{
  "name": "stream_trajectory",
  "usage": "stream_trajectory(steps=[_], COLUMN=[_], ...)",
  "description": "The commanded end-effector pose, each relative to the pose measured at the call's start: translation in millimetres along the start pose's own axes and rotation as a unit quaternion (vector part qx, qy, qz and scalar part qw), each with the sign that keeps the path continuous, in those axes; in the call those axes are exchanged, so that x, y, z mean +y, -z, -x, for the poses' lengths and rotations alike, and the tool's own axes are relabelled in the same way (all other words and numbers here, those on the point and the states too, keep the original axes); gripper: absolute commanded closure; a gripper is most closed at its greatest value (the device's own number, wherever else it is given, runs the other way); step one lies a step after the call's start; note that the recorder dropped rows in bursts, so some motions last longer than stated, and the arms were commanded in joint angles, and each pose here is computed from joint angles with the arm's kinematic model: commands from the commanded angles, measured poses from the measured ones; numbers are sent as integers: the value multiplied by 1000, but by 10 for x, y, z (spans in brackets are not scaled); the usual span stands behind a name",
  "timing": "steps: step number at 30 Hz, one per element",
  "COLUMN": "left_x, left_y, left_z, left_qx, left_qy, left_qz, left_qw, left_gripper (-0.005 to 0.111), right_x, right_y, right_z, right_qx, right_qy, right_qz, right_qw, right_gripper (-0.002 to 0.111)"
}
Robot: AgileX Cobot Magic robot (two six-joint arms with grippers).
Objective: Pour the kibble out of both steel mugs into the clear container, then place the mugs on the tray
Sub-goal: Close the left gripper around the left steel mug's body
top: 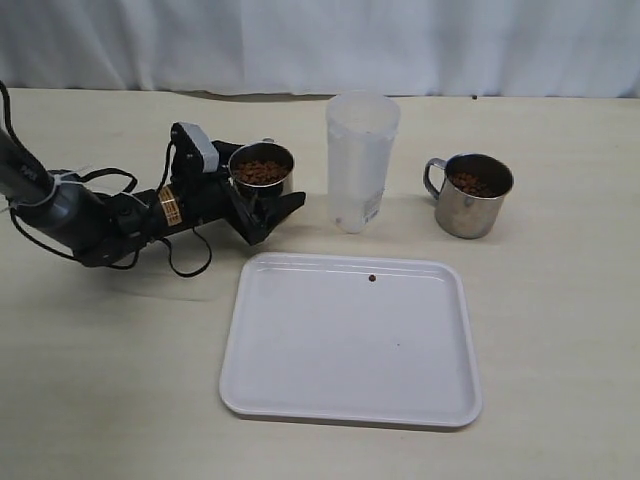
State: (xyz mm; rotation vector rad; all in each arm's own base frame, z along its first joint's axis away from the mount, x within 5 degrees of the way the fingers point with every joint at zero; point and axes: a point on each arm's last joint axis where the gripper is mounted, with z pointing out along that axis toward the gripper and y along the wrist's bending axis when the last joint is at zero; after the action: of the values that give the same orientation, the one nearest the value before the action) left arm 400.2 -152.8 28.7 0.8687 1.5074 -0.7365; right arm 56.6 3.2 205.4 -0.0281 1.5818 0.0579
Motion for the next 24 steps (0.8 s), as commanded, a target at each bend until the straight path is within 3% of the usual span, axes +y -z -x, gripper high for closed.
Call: stream_trajectory(steps=[1,8,24], left_x=[-8,4,-22], left_y=[-62,-59,-47], left_z=[50,-49,-179], left_qx=[-9,26,-3], left_qy=[-1,4,29], left_qz=[5,16,22], left_qw=[1000,1000,999], left_gripper=[30,30,30], right_x=[-4,-4,-4], right_y=[2,2,2], right_z=[-15,-15,-15], right_qx=[2,2,2], right_qy=[2,2,2], right_qz=[-3,-3,-3], right_qw=[1000,1000,1000], right_gripper=[103,103,103])
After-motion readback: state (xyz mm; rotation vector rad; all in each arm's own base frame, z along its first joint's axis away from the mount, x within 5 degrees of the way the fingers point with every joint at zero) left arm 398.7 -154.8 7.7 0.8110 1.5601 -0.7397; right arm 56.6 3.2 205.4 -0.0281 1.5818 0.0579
